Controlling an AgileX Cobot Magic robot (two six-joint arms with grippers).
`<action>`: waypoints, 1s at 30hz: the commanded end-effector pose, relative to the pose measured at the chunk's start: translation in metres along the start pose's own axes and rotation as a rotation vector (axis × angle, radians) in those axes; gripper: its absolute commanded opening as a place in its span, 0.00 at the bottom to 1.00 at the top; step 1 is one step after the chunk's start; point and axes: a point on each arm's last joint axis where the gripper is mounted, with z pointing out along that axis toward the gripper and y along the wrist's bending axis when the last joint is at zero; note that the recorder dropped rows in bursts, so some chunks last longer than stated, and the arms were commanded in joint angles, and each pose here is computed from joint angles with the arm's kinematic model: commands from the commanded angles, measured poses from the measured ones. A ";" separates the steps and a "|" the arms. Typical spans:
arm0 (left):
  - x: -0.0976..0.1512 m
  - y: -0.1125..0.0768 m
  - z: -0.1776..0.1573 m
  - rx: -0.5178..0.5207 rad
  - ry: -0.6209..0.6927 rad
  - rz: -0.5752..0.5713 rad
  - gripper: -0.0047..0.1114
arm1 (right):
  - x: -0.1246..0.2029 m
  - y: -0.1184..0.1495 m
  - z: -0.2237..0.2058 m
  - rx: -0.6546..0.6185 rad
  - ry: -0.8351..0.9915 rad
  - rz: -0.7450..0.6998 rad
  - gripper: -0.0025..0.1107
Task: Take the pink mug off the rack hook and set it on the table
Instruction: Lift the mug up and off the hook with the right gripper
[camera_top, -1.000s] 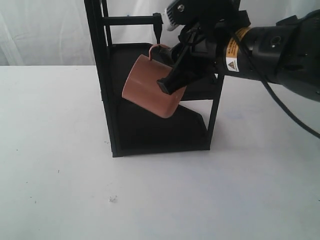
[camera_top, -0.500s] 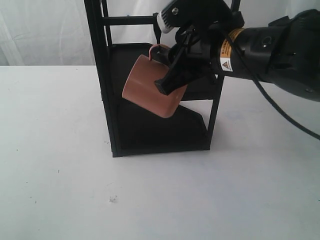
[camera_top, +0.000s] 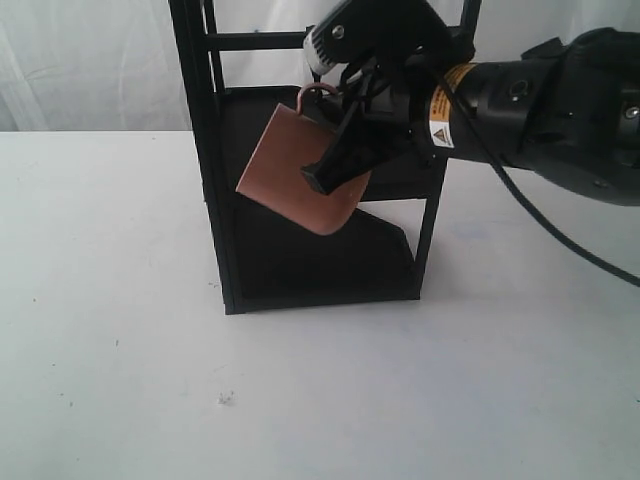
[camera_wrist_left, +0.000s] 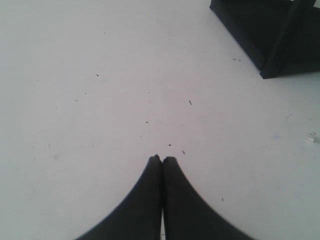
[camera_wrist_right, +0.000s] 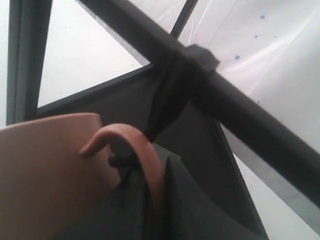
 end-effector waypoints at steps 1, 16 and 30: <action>0.000 0.000 0.000 0.006 -0.003 -0.006 0.04 | -0.004 -0.001 -0.001 -0.007 -0.041 0.002 0.02; 0.000 0.000 0.000 0.006 -0.003 -0.006 0.04 | -0.014 -0.010 -0.023 0.049 -0.032 0.008 0.02; 0.000 0.000 0.000 0.006 -0.003 -0.006 0.04 | -0.015 -0.004 -0.024 0.042 -0.002 0.049 0.02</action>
